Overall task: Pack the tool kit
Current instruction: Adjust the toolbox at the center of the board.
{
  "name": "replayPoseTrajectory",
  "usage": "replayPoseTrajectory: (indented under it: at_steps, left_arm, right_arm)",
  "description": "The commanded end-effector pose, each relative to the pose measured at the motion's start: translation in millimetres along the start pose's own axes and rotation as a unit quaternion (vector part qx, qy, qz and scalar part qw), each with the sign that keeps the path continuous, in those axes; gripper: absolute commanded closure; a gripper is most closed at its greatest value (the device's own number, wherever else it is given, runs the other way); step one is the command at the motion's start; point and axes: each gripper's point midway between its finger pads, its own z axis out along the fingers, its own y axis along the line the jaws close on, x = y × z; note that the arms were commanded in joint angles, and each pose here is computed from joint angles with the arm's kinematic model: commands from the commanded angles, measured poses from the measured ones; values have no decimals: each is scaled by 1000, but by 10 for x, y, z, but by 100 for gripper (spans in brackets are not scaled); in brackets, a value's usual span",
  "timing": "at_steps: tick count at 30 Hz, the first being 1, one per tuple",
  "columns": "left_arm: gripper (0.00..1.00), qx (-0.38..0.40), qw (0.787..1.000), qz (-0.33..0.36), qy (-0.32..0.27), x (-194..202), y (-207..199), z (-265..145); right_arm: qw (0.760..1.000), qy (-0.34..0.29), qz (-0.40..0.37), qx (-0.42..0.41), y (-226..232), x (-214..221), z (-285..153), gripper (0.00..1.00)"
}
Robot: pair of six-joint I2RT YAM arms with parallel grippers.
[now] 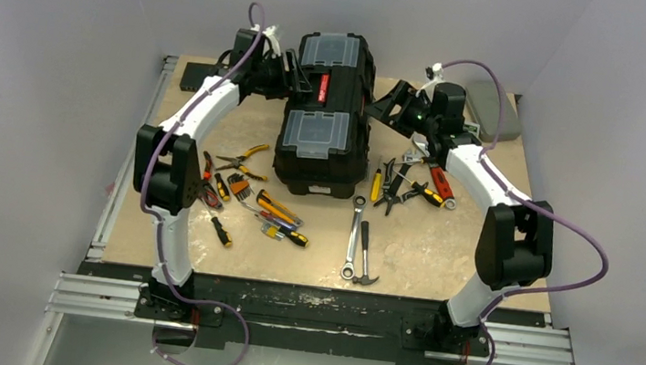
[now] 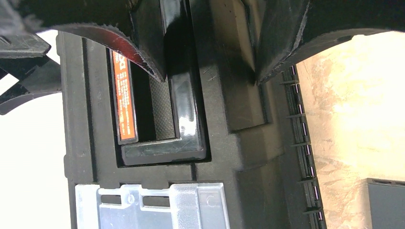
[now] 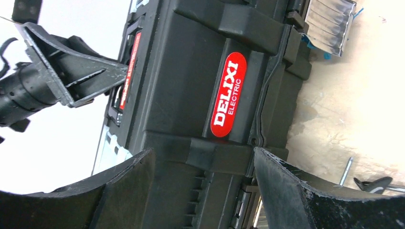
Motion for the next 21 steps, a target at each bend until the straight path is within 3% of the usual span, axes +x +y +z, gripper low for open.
replayPoseTrajectory:
  at_steps: [1, 21]
  left_arm:
    - [71, 60, 995, -31, 75, 412, -191, -173]
    - [79, 143, 988, -42, 41, 406, -602, -646]
  right_arm:
    - [999, -5, 5, -49, 203, -66, -23, 26]
    - [998, 12, 32, -50, 38, 156, -129, 25]
